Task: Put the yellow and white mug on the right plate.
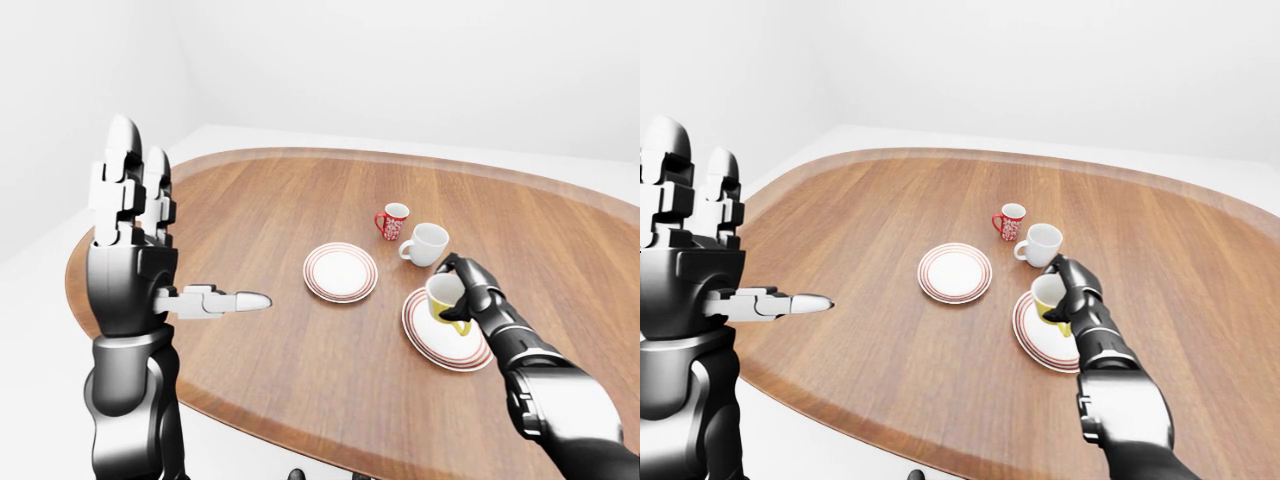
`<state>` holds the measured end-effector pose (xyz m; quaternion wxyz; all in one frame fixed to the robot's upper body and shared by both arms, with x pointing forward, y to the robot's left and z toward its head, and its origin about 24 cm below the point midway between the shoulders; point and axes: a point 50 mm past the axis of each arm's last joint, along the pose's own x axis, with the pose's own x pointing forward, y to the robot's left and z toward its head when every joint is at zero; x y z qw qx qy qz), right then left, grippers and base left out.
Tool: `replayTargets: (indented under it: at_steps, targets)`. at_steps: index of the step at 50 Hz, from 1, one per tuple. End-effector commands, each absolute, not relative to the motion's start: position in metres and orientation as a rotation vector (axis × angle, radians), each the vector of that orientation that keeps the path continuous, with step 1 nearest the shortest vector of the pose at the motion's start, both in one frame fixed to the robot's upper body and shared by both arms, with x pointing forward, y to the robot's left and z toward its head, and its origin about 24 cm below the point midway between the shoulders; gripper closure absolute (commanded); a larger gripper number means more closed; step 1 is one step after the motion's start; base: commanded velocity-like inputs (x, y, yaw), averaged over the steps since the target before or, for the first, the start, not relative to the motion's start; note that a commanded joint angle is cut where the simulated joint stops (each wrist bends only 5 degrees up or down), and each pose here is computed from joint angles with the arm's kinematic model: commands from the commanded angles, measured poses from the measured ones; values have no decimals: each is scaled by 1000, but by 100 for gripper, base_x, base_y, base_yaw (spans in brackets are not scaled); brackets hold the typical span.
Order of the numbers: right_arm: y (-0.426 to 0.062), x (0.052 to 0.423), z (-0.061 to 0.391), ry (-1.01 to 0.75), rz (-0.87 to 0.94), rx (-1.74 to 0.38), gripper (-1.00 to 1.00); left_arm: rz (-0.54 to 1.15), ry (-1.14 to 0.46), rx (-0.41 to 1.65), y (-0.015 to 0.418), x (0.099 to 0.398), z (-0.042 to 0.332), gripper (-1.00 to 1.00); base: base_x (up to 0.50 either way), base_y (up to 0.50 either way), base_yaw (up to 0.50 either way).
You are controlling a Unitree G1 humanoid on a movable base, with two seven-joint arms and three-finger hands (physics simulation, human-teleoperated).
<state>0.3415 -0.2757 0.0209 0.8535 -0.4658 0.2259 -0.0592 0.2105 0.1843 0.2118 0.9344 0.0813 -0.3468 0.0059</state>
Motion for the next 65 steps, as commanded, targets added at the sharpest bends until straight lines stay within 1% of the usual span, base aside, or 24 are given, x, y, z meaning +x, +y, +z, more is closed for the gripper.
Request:
replayTargets:
  at_steps: [1, 15, 53, 54, 55, 65]
  targets:
    - [-276, 341, 20, 480, -122, -980, 100, 10, -698, 166, 184, 211, 210, -100, 0, 0, 0]
    - [-274, 342, 19, 539, -43, -930, 100, 9, -691, 167, 183, 212, 208, -100, 0, 0, 0]
    - [-276, 340, 16, 584, -44, -926, 100, 6, -688, 166, 183, 212, 208, -100, 0, 0, 0]
    - [-277, 340, 16, 590, -66, -912, 81, 5, -692, 166, 183, 212, 208, -100, 0, 0, 0]
    - [-277, 339, 16, 605, -51, -898, -100, 5, -693, 166, 183, 212, 209, -100, 0, 0, 0]
    - [-278, 338, 15, 597, -55, -909, -100, 3, -687, 166, 182, 212, 207, -100, 0, 0, 0]
